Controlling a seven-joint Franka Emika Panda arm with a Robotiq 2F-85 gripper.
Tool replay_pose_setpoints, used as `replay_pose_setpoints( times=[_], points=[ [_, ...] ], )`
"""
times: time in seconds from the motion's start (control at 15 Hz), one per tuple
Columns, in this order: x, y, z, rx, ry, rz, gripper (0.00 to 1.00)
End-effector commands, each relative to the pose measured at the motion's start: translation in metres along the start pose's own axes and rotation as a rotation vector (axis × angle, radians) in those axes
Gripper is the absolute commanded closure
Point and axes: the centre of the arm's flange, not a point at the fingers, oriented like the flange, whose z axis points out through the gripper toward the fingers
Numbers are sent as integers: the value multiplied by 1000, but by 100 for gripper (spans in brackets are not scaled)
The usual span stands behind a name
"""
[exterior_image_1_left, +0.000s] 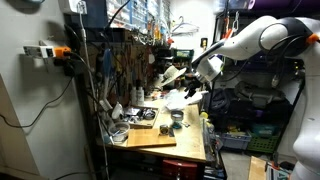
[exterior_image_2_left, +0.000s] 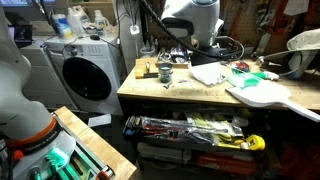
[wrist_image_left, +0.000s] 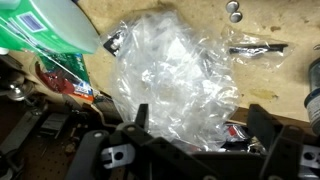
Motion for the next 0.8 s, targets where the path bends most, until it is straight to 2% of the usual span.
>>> replay_pose_setpoints(
  times=[0.0, 0.13, 0.4, 0.73],
  points=[
    [14, 17, 23, -27, -39, -143, 0],
    [26, 28, 42, 22, -55, -244, 0],
    [33, 52, 85, 65, -87, -388, 0],
    [26, 71, 135, 144, -58, -477, 0]
  ],
)
